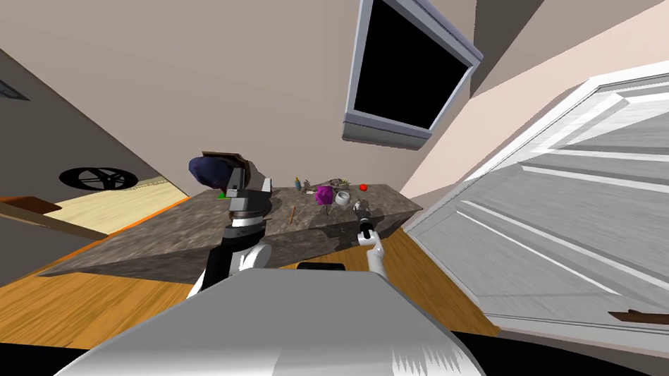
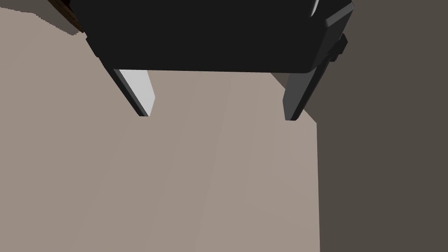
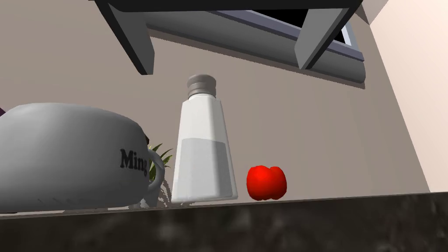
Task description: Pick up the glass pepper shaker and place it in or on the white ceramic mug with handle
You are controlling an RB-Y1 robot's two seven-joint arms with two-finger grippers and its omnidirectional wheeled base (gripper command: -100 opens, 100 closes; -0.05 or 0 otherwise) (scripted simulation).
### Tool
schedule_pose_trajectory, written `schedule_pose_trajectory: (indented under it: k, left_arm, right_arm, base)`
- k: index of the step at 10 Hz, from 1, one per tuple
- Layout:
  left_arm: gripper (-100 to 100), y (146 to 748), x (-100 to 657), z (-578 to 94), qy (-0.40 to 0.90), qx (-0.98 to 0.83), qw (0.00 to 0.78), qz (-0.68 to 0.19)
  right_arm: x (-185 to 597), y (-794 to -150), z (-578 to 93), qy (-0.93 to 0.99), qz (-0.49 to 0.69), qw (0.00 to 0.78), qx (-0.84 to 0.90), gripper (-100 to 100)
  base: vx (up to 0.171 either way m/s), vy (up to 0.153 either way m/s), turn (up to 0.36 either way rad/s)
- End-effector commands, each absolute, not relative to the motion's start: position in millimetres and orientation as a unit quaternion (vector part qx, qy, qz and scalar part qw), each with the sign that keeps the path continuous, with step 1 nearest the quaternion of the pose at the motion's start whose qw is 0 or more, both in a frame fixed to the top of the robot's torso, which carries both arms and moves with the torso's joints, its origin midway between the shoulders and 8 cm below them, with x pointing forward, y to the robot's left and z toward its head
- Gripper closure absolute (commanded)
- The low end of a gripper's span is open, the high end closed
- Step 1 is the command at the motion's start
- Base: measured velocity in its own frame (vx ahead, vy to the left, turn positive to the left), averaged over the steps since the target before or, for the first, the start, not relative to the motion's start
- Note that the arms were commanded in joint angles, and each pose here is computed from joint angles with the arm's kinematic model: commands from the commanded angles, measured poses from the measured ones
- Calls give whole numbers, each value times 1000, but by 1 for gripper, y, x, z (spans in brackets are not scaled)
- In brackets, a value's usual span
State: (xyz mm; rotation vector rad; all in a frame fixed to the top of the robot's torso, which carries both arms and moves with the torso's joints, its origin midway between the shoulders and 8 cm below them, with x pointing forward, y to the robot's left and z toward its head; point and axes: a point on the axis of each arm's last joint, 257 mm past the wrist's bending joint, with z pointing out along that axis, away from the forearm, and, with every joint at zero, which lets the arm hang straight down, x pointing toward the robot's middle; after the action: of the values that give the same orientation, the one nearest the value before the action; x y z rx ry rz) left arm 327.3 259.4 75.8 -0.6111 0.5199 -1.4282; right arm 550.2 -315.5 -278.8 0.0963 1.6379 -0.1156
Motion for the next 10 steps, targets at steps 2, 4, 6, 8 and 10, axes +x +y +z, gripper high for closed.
schedule_pose_trajectory:
  k: [2, 4, 6, 8, 10]
  left_arm:
    - [0, 259, 327, 76, 232, -273, 683, -637]
    - [0, 259, 327, 76, 232, -273, 683, -637]
    - [0, 259, 327, 76, 232, -273, 683, -637]
    - [0, 259, 327, 76, 232, -273, 683, -637]
    - [0, 259, 327, 76, 232, -273, 683, -637]
  right_arm:
    - [566, -318, -263, 720, -26, 690, 67, -100]
    - [576, -318, -252, 714, -4, 695, 87, -100]
    - [587, -318, -241, 707, 21, 698, 109, -100]
    - [598, -317, -231, 700, 48, 699, 134, -100]
    - [610, -315, -222, 693, 78, 698, 161, -100]
  base:
    - [-45, 16, -23]
    - [-40, 1, -22]
    - [-32, 2, -26]
    - [-35, 2, -32]
    - [-38, -6, -32]
